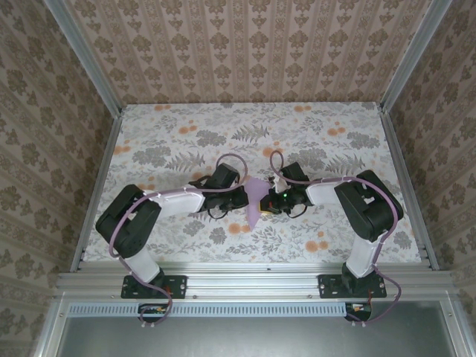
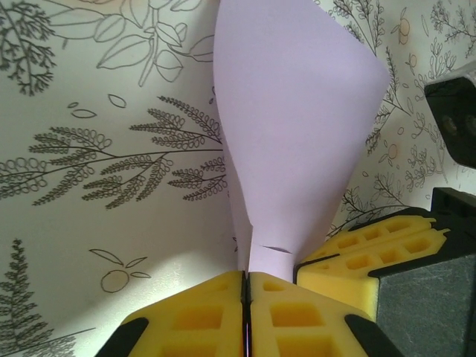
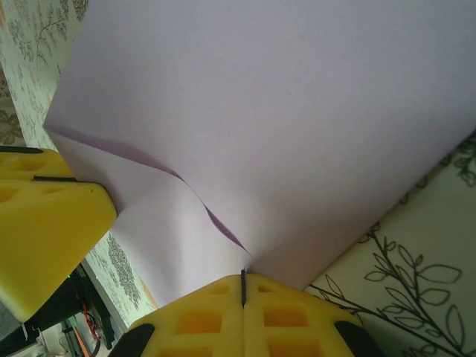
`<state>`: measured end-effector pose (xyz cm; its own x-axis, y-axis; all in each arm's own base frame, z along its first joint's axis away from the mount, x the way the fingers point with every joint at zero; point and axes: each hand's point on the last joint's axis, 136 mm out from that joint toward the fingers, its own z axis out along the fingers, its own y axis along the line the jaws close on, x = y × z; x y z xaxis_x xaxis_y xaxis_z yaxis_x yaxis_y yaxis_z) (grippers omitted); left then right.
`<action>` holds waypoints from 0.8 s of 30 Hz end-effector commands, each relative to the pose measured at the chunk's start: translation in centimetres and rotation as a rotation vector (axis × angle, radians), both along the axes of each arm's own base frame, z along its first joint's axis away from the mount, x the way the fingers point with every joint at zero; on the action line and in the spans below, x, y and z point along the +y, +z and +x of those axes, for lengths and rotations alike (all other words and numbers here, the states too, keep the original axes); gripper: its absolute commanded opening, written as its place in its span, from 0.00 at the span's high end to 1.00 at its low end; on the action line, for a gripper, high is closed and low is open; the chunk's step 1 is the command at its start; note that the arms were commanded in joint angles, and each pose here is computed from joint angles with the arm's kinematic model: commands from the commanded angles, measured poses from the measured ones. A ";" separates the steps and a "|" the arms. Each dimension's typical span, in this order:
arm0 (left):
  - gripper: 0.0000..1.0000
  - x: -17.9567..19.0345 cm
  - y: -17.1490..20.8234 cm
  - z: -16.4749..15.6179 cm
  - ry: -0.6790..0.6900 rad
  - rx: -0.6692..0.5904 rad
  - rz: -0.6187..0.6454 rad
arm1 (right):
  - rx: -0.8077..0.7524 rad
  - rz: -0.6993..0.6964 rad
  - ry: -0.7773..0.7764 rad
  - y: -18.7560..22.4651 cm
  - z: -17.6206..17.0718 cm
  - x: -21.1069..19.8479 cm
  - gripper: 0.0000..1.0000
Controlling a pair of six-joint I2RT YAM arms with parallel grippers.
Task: Fold a paper plane with a square sheet of paper (pick it up from the middle)
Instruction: Fold the wing for the fifth time at the center of the table.
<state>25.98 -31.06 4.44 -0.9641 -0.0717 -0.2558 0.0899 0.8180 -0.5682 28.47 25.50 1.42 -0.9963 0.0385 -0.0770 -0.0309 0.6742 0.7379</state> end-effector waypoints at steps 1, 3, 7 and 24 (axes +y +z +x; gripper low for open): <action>0.91 -0.6 0.3 -0.2 -0.045 -0.008 0.018 | 0.044 -0.048 -0.007 -2.0 -0.9 -1.0 0.97; 0.91 -0.9 0.4 -0.2 -0.050 -0.009 0.013 | 0.045 -0.049 -0.006 -2.0 -0.9 -1.1 0.97; 0.91 -1.9 0.5 -0.4 -0.073 -0.010 0.004 | 0.043 -0.054 -0.004 -2.1 -0.9 -1.1 0.97; 0.91 -4.3 -0.1 0.0 -0.089 -0.003 -0.035 | 0.033 -0.050 -0.003 -1.9 -0.8 -1.1 0.98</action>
<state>25.65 -34.13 3.86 -0.9685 -0.0012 -0.2490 0.1461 0.8072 -0.5719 28.49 25.46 1.39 -0.9961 0.0348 -0.0809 -0.0363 0.6746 0.7373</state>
